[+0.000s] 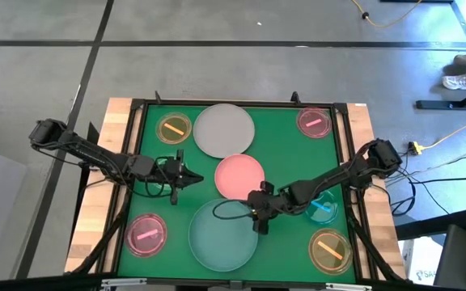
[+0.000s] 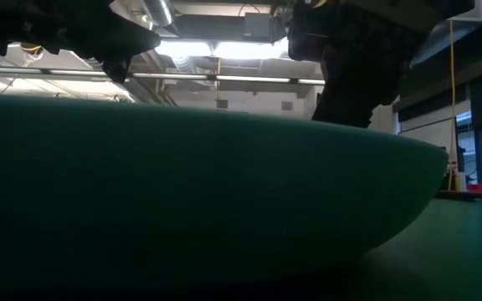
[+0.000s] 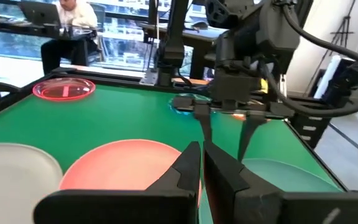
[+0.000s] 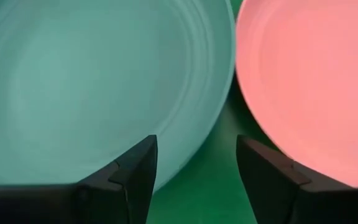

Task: Stack plastic plates
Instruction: Stack the green plate on top of the gray plate

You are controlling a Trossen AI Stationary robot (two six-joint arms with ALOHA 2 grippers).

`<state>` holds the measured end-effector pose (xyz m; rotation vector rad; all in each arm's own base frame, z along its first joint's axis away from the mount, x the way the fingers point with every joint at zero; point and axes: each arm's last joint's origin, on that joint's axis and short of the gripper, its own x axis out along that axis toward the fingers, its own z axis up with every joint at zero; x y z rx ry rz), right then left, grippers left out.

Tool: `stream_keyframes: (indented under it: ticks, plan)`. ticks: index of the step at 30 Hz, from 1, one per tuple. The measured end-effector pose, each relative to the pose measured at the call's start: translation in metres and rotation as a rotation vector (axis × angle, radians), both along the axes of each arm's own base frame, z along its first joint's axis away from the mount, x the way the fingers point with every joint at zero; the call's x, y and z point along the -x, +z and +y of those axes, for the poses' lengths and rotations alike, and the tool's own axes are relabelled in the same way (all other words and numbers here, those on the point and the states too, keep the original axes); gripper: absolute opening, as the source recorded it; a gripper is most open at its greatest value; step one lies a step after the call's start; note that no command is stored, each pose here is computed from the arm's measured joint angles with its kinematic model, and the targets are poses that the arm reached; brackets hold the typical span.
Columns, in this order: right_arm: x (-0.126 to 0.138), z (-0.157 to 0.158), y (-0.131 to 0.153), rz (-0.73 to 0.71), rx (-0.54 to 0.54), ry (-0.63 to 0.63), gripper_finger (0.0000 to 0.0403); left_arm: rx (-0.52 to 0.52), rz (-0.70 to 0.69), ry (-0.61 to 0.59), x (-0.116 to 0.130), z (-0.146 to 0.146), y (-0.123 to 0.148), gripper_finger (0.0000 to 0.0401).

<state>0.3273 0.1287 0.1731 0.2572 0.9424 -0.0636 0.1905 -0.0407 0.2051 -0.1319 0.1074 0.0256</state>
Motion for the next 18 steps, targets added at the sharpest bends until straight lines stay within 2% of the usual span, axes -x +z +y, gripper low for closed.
stream_keyframes:
  ticks: [3, 14, 18]
  plan:
    - [0.0, 0.0, -0.006, 0.024, -0.004, 0.007, 0.0209, -0.037, 0.003, 0.01, 0.0, 0.001, 0.0, 0.0011]
    - [-0.011, 0.007, -0.032, 0.05, -0.06, 0.07, 0.0209, -0.043, 0.022, -0.002, 0.0, 0.0, -0.003, 0.0011]
    - [-0.011, 0.007, -0.036, 0.06, -0.049, 0.079, 0.0186, -0.046, 0.022, 0.004, 0.0, 0.0, -0.003, 0.0011]
